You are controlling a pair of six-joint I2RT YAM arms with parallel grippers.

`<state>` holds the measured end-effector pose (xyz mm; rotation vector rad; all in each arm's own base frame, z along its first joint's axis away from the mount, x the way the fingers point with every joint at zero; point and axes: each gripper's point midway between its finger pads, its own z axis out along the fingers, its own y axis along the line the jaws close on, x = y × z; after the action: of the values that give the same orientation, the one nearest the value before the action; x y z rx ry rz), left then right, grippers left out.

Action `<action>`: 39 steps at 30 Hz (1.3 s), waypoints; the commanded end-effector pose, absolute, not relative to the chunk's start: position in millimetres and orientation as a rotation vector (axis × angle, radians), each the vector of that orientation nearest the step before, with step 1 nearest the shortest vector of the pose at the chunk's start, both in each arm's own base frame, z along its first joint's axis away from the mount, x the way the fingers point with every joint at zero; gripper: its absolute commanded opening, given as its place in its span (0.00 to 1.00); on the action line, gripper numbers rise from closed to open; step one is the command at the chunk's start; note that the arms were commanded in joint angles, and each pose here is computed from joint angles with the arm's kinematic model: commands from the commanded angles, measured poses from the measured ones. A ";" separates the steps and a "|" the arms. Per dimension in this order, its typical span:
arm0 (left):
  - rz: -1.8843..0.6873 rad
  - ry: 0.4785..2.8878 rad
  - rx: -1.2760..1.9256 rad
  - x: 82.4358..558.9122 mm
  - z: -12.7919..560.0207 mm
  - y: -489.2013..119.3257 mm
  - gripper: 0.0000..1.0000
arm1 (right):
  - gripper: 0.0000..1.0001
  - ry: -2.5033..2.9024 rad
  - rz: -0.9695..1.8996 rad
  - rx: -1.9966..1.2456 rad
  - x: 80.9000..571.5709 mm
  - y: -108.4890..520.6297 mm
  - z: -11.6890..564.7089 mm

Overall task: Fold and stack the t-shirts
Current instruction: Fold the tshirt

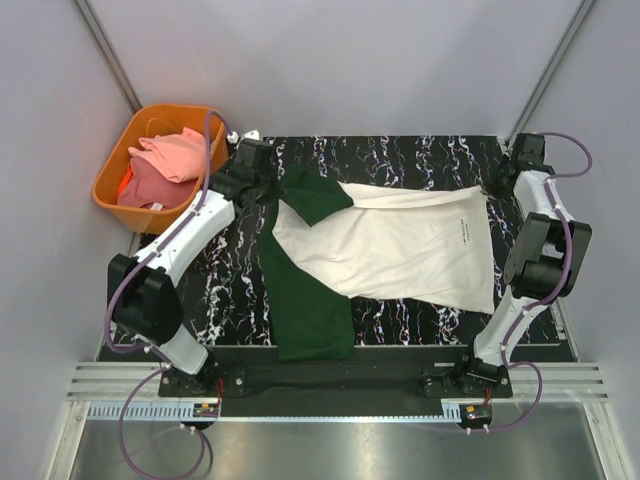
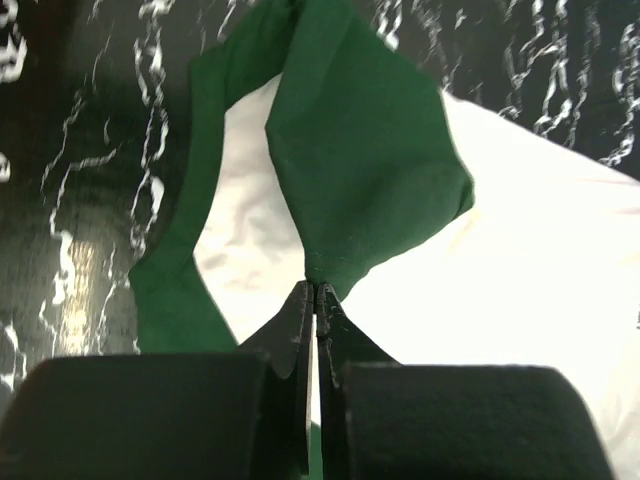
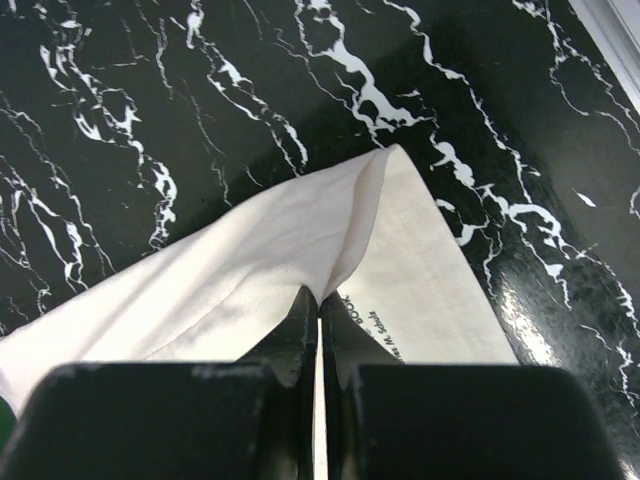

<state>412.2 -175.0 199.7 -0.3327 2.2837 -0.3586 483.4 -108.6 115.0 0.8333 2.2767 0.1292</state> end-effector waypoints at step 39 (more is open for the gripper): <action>-0.325 2.508 -0.334 354.3 147.2 -158.8 0.00 | 0.06 2.481 -0.051 1.050 421.4 -124.4 47.2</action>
<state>355.6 -161.0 149.7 -0.3695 2.4963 -0.3185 430.4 -115.6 55.9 1.0201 2.4605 0.0108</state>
